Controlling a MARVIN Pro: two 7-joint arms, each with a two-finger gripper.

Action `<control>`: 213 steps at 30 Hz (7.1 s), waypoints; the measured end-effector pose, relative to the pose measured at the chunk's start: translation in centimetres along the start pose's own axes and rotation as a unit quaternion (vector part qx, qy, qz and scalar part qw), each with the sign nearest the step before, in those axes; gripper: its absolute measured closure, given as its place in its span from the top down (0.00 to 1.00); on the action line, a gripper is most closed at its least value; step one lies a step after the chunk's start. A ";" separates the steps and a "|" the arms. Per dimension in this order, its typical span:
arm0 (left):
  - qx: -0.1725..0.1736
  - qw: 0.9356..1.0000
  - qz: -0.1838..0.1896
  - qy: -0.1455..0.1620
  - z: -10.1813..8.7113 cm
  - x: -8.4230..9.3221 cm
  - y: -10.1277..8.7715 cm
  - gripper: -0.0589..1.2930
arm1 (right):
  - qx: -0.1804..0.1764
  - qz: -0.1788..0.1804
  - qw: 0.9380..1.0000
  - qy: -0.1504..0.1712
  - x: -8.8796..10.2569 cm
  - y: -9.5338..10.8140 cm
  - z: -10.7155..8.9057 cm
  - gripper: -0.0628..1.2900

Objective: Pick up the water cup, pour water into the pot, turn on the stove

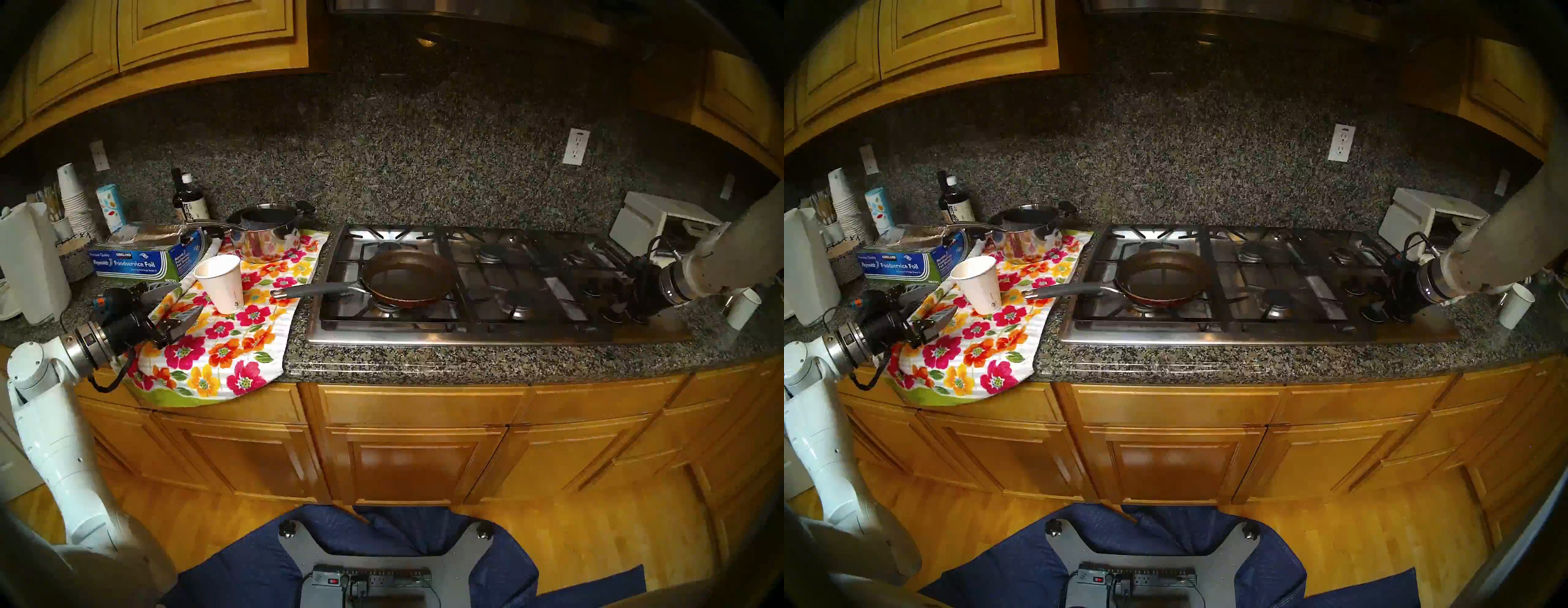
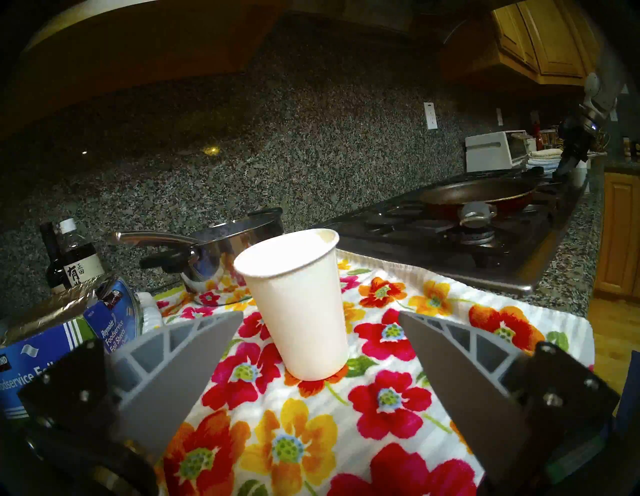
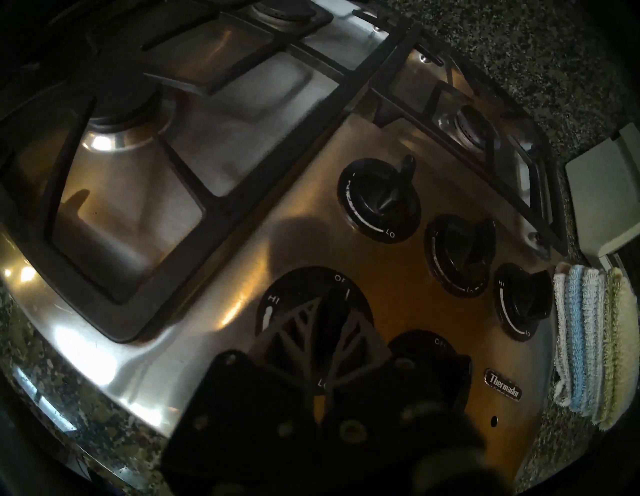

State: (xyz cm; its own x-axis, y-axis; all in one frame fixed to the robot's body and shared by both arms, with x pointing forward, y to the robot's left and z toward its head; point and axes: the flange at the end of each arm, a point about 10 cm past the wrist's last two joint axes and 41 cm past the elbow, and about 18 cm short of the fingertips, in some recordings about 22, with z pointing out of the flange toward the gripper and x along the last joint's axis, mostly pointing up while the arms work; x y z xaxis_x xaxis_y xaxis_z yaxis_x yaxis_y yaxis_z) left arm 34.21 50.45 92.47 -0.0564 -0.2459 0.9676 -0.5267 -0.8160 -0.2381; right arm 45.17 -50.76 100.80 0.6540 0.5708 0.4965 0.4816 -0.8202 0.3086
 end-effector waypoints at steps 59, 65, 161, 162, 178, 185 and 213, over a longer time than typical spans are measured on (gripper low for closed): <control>0.000 1.000 0.000 0.000 0.0 0.0 0.0 0.94 | 0.014 -0.223 0.973 -0.055 1.6 -0.3 -0.7 0.02; 0.000 1.000 0.000 0.000 0.0 0.0 0.0 0.94 | 0.010 -0.231 0.971 -0.059 1.9 -0.4 -0.6 0.02; -0.001 1.000 0.000 0.000 0.0 0.0 0.0 0.94 | -0.023 -0.598 0.798 -0.063 0.9 -0.7 -0.4 0.02; -0.001 1.000 0.000 0.000 0.0 0.0 0.0 0.94 | -0.023 -0.601 0.797 -0.062 0.8 -0.7 -0.4 0.02; -0.001 1.000 0.000 0.000 0.0 0.0 0.0 0.94 | -0.028 -0.636 0.769 -0.057 0.5 -0.6 -0.4 0.02; -0.001 1.000 0.000 0.000 0.0 0.0 0.0 0.94 | -0.029 -0.652 0.756 -0.055 0.3 -0.5 -0.3 0.02; -0.001 1.000 0.000 0.000 0.0 0.0 0.0 0.94 | -0.039 -0.724 0.687 -0.047 -0.5 0.1 -0.1 0.02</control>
State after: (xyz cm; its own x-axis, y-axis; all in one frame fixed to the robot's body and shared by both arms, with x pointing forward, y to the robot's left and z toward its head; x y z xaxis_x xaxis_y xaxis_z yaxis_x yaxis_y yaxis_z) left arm 34.20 50.43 92.45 -0.0560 -0.2461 0.9676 -0.5283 -0.8151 -0.2379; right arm 44.85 -51.10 100.67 -0.4408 0.7878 -0.4302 0.6363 0.6123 0.4692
